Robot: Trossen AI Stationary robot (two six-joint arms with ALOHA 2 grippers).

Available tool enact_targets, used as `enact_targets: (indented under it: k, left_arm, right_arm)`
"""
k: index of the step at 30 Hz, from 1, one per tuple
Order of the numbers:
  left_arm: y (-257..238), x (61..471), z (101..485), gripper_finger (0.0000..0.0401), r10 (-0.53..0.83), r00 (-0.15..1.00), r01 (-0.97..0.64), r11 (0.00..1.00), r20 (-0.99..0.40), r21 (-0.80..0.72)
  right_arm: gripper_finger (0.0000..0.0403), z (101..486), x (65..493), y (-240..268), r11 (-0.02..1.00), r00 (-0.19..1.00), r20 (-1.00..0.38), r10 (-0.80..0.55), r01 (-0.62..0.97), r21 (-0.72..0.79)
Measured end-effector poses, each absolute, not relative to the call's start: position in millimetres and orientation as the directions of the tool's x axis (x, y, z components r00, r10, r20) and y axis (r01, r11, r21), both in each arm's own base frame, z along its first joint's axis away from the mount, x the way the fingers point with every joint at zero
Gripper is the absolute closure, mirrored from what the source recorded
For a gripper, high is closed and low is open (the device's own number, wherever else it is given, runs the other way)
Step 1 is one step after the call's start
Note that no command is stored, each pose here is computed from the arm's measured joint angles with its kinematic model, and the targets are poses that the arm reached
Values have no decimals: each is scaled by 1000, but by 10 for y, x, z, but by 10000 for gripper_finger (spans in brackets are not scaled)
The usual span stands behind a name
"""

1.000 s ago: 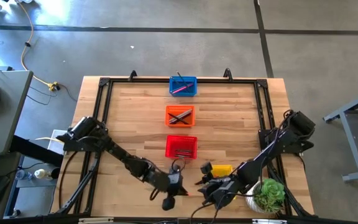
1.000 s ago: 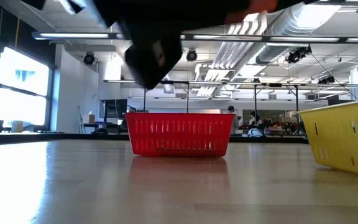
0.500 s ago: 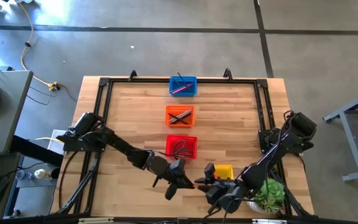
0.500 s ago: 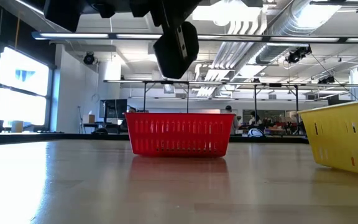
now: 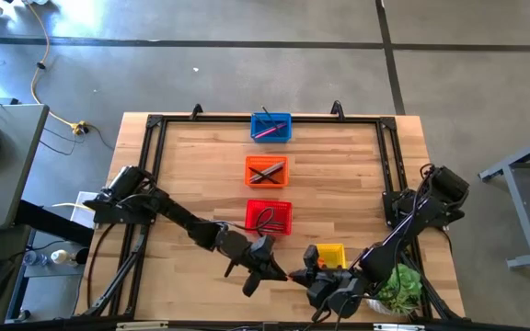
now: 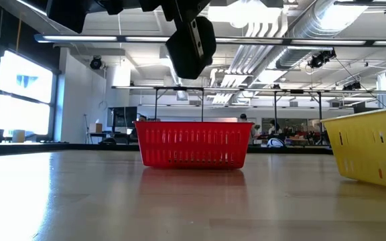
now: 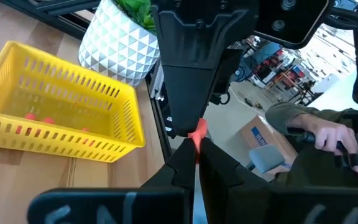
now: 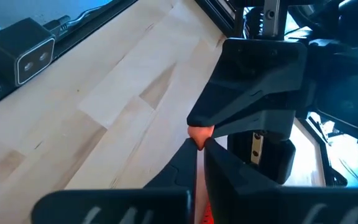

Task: Sort crayons/erasers/pens/pencils in bins
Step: Put the orange eraser into the yellow bin

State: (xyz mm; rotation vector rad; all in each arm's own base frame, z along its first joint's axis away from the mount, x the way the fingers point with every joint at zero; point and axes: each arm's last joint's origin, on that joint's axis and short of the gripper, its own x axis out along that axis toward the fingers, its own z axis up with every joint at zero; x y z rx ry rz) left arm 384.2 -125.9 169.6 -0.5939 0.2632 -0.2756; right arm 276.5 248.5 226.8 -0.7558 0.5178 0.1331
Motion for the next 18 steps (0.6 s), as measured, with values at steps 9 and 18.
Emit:
enact_targets:
  k: [9,18]
  left_arm:
    - [-1210,3858,1693,369,-332,928,191,810,-166,-555]
    - [-1002,3728,1825,285,-306,928,177,864,-213,-471]
  right_arm:
    - [401,2253,2758,2471,757,860,-504,-82,-275,-593]
    - [402,2346,2576,2329,857,784,-614,-91,-252,-449]
